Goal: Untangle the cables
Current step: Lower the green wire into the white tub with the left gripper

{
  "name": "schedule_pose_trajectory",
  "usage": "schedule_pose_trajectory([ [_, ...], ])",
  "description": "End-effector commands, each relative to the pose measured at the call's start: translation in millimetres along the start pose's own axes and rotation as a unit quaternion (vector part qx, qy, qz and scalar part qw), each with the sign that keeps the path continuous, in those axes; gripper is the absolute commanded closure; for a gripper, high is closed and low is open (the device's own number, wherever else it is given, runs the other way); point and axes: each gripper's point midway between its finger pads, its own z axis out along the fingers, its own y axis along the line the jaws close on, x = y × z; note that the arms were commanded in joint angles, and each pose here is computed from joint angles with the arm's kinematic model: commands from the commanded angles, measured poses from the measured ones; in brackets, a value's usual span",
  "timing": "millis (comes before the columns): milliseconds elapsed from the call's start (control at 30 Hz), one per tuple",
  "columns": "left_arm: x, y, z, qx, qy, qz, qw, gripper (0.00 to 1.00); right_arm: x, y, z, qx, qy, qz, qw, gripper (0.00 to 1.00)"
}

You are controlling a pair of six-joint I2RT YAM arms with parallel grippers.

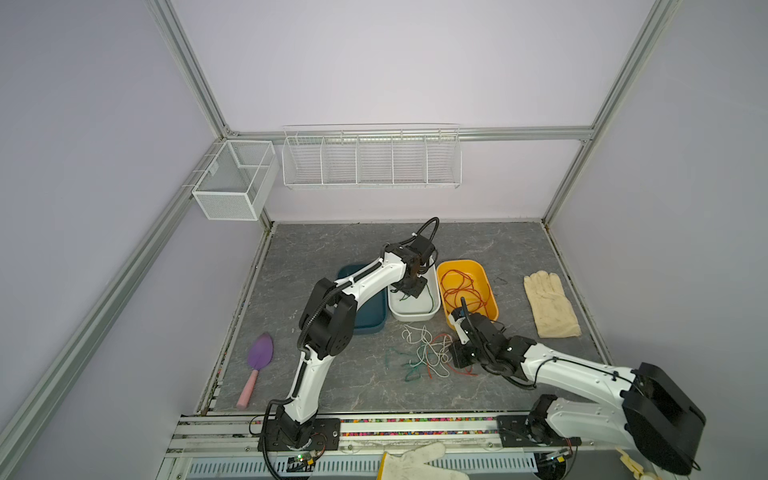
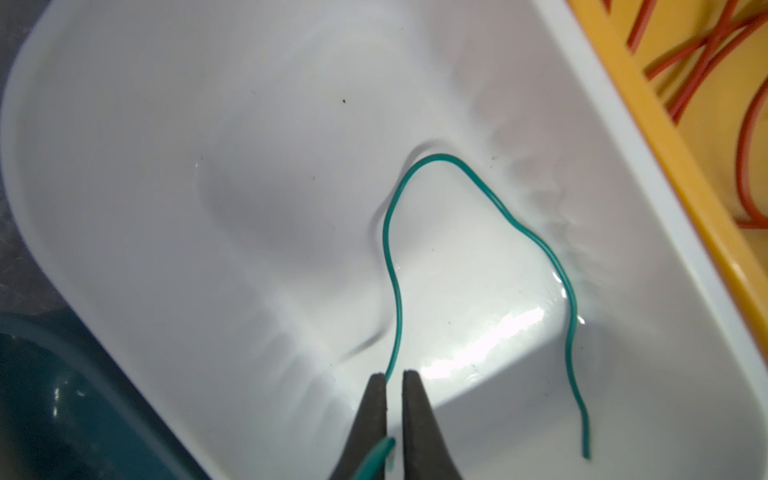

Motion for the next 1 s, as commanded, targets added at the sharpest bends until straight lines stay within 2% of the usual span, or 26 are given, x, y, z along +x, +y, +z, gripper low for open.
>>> schedule_pose_trajectory([
  [0, -6, 0, -17, 0.0, -0.009, 0.008, 1.0, 0.83, 4, -7, 1, 0.012, 0.005, -0.001, 1.0, 0.94],
  [267, -10, 3, -32, -0.003, -0.018, 0.003, 1.0, 0.73, 3, -7, 1, 0.012, 0.004, -0.001, 1.0, 0.94],
  [467, -15, 2, -45, 0.001, -0.027, -0.003, 1.0, 0.58, 4, -7, 1, 0.012, 0.004, -0.001, 1.0, 0.94],
  [633, -19, 3, -53, -0.001, -0.031, -0.009, 0.999, 0.51, 4, -7, 1, 0.012, 0.004, -0.001, 1.0, 0.94],
  [967, -17, -10, -43, 0.017, -0.017, -0.007, 1.0, 0.5, 3, -6, 0, 0.011, 0.002, -0.001, 1.0, 0.94],
])
